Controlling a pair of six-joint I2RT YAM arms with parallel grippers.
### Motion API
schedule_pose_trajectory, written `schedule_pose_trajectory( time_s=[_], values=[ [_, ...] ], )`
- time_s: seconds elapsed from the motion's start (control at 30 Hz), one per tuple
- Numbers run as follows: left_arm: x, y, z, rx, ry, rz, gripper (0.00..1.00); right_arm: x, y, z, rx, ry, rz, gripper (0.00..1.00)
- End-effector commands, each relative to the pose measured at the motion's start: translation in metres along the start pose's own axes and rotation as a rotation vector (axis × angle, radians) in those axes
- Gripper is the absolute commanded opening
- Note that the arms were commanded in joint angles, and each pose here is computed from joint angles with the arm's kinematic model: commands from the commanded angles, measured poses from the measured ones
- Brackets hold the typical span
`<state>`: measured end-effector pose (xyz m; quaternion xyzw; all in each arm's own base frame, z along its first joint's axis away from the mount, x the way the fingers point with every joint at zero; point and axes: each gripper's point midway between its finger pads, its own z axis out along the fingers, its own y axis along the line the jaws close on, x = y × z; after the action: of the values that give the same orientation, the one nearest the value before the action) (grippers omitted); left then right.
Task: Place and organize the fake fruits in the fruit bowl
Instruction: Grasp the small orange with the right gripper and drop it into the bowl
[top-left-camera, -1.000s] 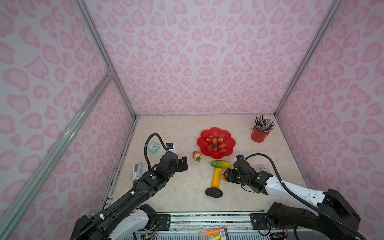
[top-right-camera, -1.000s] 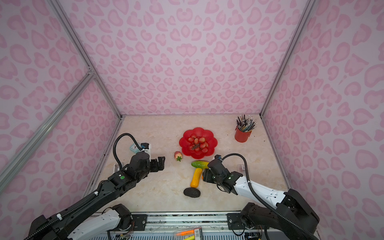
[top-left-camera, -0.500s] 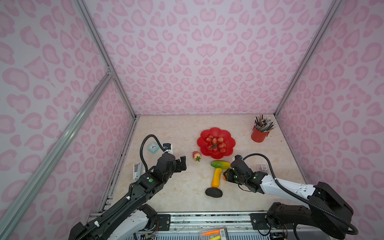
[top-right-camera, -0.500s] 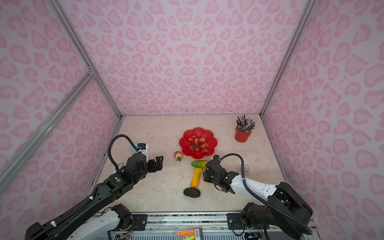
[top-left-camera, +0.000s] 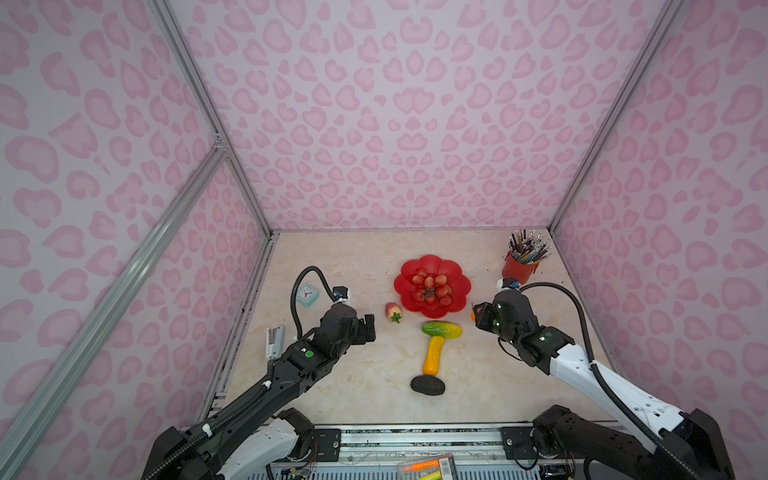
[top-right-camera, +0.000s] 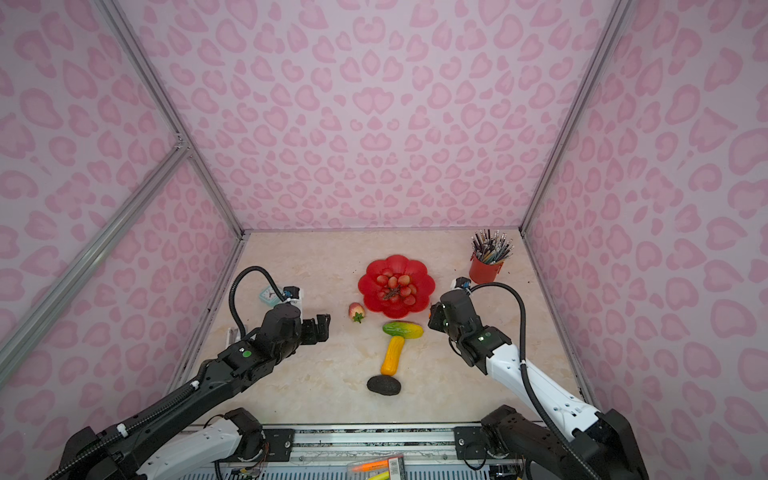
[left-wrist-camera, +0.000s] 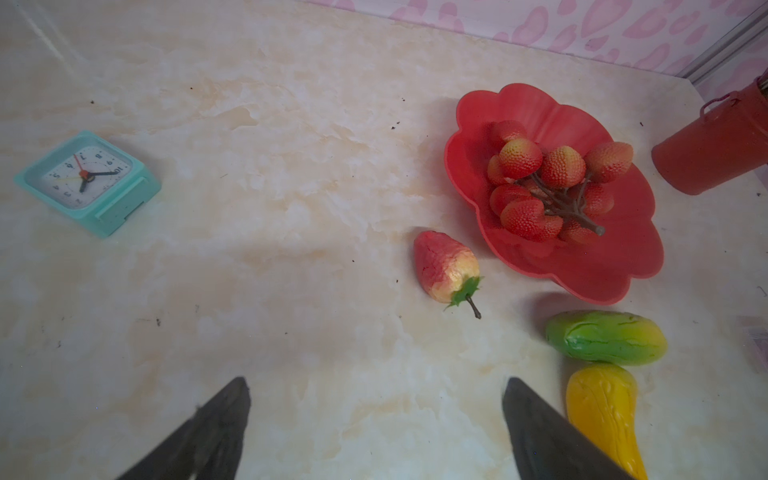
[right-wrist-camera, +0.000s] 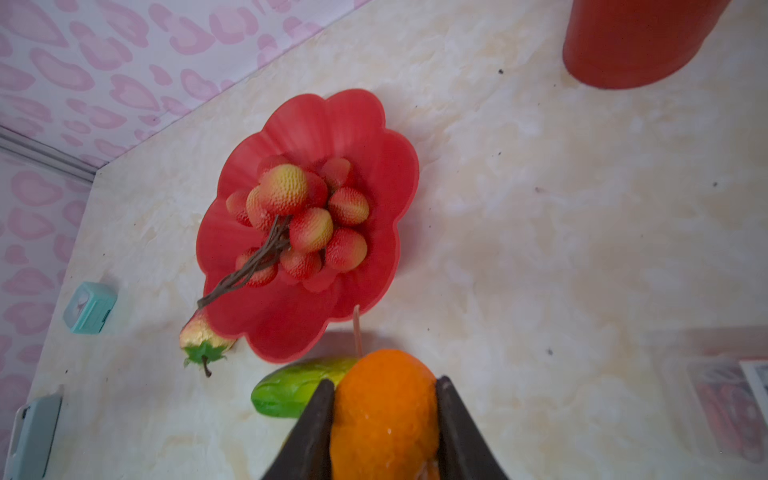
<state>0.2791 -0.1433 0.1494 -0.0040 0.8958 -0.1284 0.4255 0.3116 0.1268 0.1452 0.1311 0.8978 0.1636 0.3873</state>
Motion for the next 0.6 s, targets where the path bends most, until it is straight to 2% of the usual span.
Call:
schedule_pose_trajectory(
  time_s=[0.0, 0.1, 0.27, 0.4, 0.5, 0.57],
  values=[
    [-0.011, -0.02, 0.001, 0.083, -0.005, 0.035, 0.94, -0.017, 0.011, 0.02, -0.031, 0.016, -0.089, 0.35],
    [-0.01, -0.029, 0.006, 0.11, 0.025, 0.07, 0.93, -0.026, 0.016, 0.048, -0.031, 0.083, -0.12, 0.34],
    [-0.005, -0.036, 0.017, 0.126, 0.071, 0.107, 0.92, -0.037, 0.029, 0.081, -0.058, 0.114, -0.145, 0.35],
    [0.002, -0.041, 0.032, 0.129, 0.111, 0.115, 0.91, -0.03, 0.034, 0.106, -0.065, 0.168, -0.155, 0.36],
    [0.005, -0.046, 0.042, 0.134, 0.139, 0.126, 0.9, -0.025, 0.035, 0.118, -0.07, 0.193, -0.158, 0.4],
    [0.006, -0.049, 0.048, 0.142, 0.15, 0.134, 0.9, -0.025, 0.033, 0.122, -0.06, 0.199, -0.153, 0.5]
  ],
)
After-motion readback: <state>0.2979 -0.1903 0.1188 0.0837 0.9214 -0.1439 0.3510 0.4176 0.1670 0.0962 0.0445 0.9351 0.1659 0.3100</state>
